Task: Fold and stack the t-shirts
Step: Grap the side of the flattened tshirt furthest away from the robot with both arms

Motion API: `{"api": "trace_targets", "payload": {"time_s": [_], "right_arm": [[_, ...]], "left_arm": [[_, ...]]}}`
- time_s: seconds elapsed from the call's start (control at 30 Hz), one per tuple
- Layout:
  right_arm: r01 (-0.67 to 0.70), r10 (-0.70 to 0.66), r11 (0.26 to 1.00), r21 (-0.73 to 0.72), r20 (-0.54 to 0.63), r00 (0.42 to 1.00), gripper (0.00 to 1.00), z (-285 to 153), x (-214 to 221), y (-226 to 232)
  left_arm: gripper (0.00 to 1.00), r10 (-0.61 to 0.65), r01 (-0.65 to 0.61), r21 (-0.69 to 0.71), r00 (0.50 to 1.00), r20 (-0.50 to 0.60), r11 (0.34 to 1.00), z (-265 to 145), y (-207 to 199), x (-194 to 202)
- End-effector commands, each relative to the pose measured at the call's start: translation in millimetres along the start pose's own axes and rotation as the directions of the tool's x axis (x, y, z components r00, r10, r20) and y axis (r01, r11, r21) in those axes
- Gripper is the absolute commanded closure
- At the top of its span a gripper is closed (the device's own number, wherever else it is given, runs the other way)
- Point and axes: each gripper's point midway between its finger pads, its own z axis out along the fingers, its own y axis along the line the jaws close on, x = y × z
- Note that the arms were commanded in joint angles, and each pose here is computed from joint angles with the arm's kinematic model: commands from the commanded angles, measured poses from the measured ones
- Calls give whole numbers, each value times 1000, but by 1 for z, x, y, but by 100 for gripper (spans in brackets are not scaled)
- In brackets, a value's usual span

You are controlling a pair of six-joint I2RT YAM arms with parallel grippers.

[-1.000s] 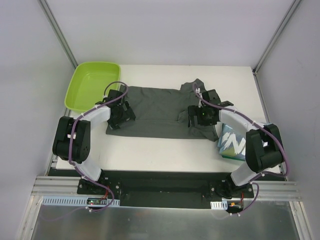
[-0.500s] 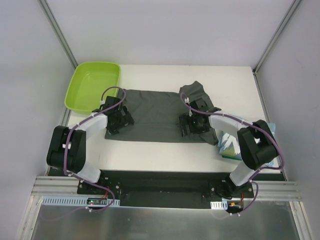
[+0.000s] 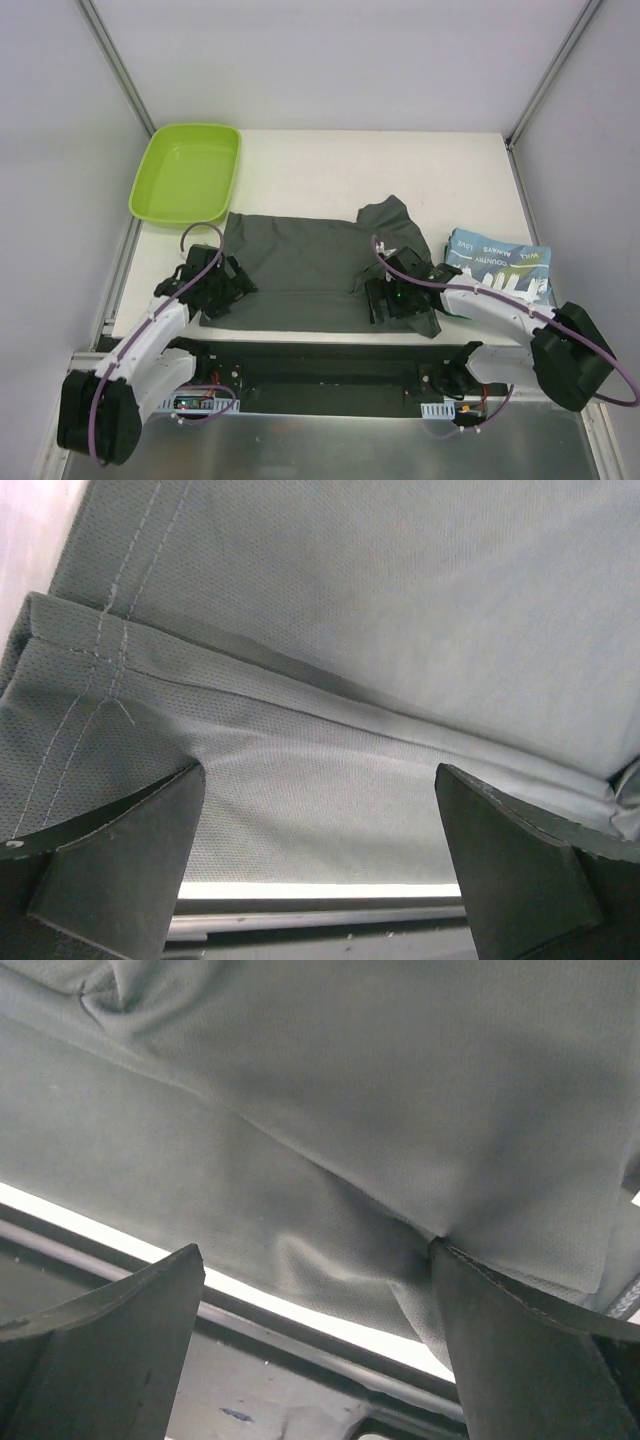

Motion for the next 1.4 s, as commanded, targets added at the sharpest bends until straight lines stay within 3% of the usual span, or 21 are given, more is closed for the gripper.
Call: {"api": "trace_targets", "payload": {"time_s": [0.0,0.13,0.27,0.43,0.53,0.77,0.9,1.13,1.37], "right_arm": [[-31,30,998,-57,-11,999,4,-7,21,12],[-11,14,999,-35,74,997,4,-15,7,8],[-6,3,1000,11,224,974,4,-43,-34,8],[-96,27,987,128,460,888,4,-84,-96,-10],[-159,55,976,147,538,841,4,-96,-122,-22],[-239,131,962,130,547,827,4,-94,-153,-50],[-244,120,954,174,524,843,4,-87,-157,-63],[-201,109,967,158,457,883,4,-66,-137,-63],[-166,78,972,167,438,895,4,-64,-134,-64]], "left_arm": [[1,-88,79,-91,992,-92,993,-11,34,44],[1,-82,82,-86,997,5,993,-19,31,26],[1,-39,45,-61,995,93,997,-35,10,-5],[1,2,12,-62,975,224,998,-58,-19,-53],[1,42,-9,-125,963,266,992,-61,-31,-81],[2,162,-94,-291,963,217,952,-23,-65,-139],[6,165,-69,-402,964,210,913,9,-70,-166],[18,156,-55,-488,973,168,871,60,-82,-191],[26,153,-12,-563,967,204,827,77,-71,-208]]}}
